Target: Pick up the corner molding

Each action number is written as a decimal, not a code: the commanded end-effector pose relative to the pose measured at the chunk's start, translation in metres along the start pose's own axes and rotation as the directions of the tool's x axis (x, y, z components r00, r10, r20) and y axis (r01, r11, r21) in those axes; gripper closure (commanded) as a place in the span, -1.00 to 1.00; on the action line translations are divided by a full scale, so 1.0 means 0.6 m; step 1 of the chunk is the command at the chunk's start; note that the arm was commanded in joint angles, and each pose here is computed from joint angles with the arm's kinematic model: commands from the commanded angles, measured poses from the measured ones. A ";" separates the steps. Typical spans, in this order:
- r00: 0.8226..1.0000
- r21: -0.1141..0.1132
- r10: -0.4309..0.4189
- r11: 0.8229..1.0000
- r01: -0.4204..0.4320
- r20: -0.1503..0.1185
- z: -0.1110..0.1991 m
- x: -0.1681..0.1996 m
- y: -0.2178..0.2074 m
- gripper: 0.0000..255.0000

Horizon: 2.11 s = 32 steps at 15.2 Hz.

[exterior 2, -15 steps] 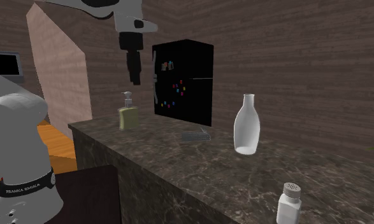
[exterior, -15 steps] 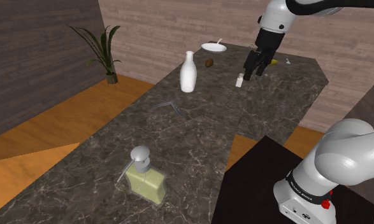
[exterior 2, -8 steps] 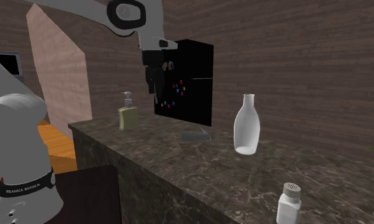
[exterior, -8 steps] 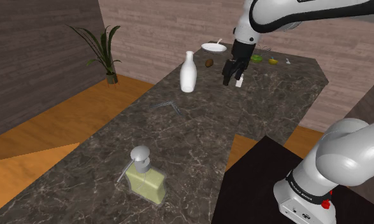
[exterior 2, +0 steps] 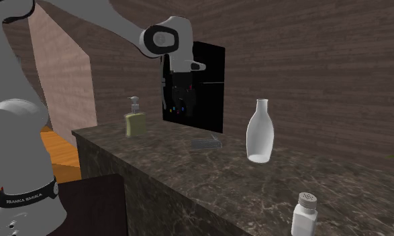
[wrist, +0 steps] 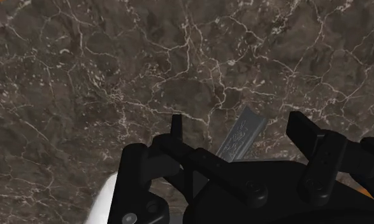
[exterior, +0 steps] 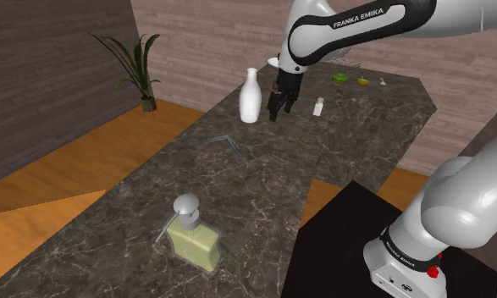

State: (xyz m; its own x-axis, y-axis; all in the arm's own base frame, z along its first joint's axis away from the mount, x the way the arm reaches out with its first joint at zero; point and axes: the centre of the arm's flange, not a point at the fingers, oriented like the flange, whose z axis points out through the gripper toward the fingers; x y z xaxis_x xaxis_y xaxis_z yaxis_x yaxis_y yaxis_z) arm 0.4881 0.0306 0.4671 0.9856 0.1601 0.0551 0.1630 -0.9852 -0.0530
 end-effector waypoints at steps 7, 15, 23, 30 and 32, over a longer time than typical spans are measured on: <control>0.996 -0.013 -0.086 0.996 0.086 -0.002 0.106 0.141 -0.022 -1.00; 0.985 -0.026 -0.170 0.985 0.170 -0.002 0.211 0.278 -0.056 -1.00; 0.980 -0.031 -0.201 0.979 0.201 -0.002 0.294 0.326 -0.069 -1.00; 0.980 -0.031 -0.201 0.979 0.201 -0.002 0.316 0.324 -0.068 1.00; 0.980 -0.031 -0.201 0.979 0.201 -0.002 0.316 0.324 -0.068 1.00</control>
State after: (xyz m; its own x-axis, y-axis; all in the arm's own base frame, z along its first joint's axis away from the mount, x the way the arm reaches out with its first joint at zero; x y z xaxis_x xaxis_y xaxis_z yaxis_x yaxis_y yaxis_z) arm 0.6817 0.1135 0.2920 0.9324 0.3550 0.0676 0.3564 -0.9343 -0.0097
